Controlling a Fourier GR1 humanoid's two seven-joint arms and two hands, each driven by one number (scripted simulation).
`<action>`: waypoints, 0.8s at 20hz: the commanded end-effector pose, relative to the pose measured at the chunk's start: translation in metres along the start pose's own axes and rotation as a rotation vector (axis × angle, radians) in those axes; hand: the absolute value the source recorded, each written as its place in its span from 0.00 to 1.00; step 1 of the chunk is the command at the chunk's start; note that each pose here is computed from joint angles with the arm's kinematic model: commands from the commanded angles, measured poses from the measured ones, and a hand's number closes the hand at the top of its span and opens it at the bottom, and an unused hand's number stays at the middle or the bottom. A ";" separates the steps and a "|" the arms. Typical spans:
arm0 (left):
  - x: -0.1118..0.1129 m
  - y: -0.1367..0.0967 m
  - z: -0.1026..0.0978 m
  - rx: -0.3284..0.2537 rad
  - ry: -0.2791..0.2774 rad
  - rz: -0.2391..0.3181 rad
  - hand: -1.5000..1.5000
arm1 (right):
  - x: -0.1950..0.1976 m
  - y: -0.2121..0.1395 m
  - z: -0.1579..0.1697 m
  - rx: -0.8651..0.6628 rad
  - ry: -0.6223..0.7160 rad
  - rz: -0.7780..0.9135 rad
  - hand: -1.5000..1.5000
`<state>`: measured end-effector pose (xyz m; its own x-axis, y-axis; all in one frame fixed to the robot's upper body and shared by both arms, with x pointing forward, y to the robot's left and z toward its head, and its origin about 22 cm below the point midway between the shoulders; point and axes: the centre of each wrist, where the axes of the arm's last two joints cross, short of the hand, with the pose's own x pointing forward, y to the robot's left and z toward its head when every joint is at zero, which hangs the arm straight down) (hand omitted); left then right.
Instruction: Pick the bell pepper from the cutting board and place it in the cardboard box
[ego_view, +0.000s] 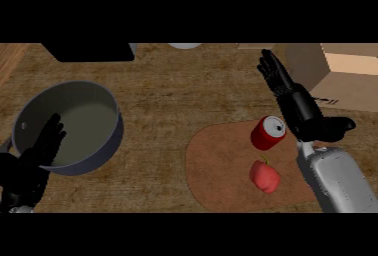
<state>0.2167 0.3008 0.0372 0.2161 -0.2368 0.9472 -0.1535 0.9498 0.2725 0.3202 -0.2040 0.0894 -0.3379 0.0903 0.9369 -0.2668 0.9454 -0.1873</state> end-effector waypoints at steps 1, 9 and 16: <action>0.011 -0.001 -0.008 -0.053 -0.084 -0.045 0.50 | 0.033 0.006 -0.001 -0.124 -0.026 0.108 0.00; 0.042 0.002 -0.009 -0.164 -0.326 -0.149 0.50 | 0.067 -0.094 0.035 -0.478 0.137 0.779 0.00; 0.046 0.000 -0.015 -0.244 -0.388 -0.164 0.50 | 0.106 -0.048 0.077 -0.316 0.160 1.094 0.00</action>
<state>0.2374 0.2945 0.0757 -0.1254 -0.3923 0.9113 0.0545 0.9144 0.4011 0.2547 -0.2773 0.1652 -0.1610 0.8531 0.4962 0.3572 0.5191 -0.7765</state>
